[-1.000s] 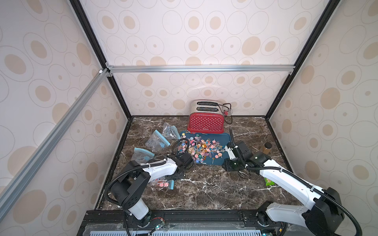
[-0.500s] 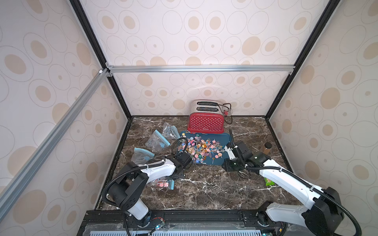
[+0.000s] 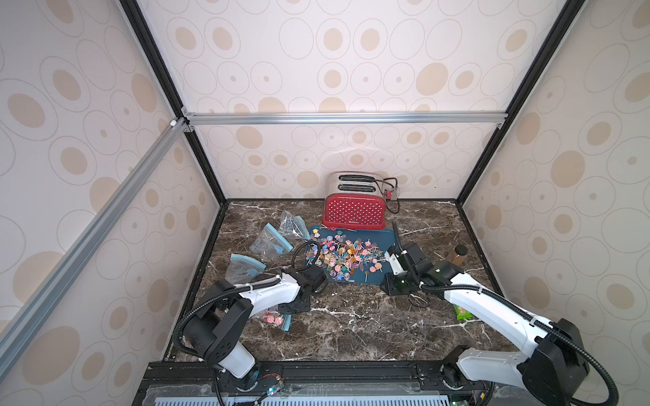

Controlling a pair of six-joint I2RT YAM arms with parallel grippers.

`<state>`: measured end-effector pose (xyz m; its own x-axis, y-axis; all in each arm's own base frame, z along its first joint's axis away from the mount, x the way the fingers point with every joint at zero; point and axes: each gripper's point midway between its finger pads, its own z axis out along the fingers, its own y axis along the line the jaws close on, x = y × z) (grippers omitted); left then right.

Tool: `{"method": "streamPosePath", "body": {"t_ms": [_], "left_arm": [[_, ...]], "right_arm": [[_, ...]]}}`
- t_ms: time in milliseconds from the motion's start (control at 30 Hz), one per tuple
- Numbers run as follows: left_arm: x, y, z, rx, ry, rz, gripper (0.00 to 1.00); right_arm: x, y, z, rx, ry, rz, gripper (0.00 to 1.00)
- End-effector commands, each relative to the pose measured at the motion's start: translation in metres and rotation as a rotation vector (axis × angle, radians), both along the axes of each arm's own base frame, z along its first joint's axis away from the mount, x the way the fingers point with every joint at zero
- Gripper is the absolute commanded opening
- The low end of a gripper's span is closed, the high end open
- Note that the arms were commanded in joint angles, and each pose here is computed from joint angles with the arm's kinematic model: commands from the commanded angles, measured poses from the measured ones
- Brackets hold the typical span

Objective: Pour candies out of the ziploc bag
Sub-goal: Open the ziploc bag at the center of the board.

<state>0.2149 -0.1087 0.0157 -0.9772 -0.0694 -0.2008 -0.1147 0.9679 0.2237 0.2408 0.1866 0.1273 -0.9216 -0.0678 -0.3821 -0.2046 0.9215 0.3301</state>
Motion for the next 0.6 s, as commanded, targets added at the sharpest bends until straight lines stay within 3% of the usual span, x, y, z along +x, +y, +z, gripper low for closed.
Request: {"method": "streamPosePath", "body": {"t_ms": [0, 100, 267, 567], "left_arm": [[-0.008, 0.011, 0.005, 0.039, 0.034, -0.005, 0.08], [-0.008, 0.011, 0.005, 0.035, 0.029, -0.005, 0.00], [0.000, 0.002, 0.008, 0.011, 0.029, -0.021, 0.00], [-0.006, -0.045, 0.033, -0.219, 0.026, -0.086, 0.00]], "right_arm": [[-0.001, -0.001, -0.004, 0.000, 0.011, -0.001, 0.27], [-0.001, 0.000, -0.009, 0.005, 0.008, 0.001, 0.27], [-0.001, 0.007, -0.007, 0.020, 0.032, 0.017, 0.25], [-0.005, 0.005, -0.011, 0.041, 0.007, 0.013, 0.25]]}}
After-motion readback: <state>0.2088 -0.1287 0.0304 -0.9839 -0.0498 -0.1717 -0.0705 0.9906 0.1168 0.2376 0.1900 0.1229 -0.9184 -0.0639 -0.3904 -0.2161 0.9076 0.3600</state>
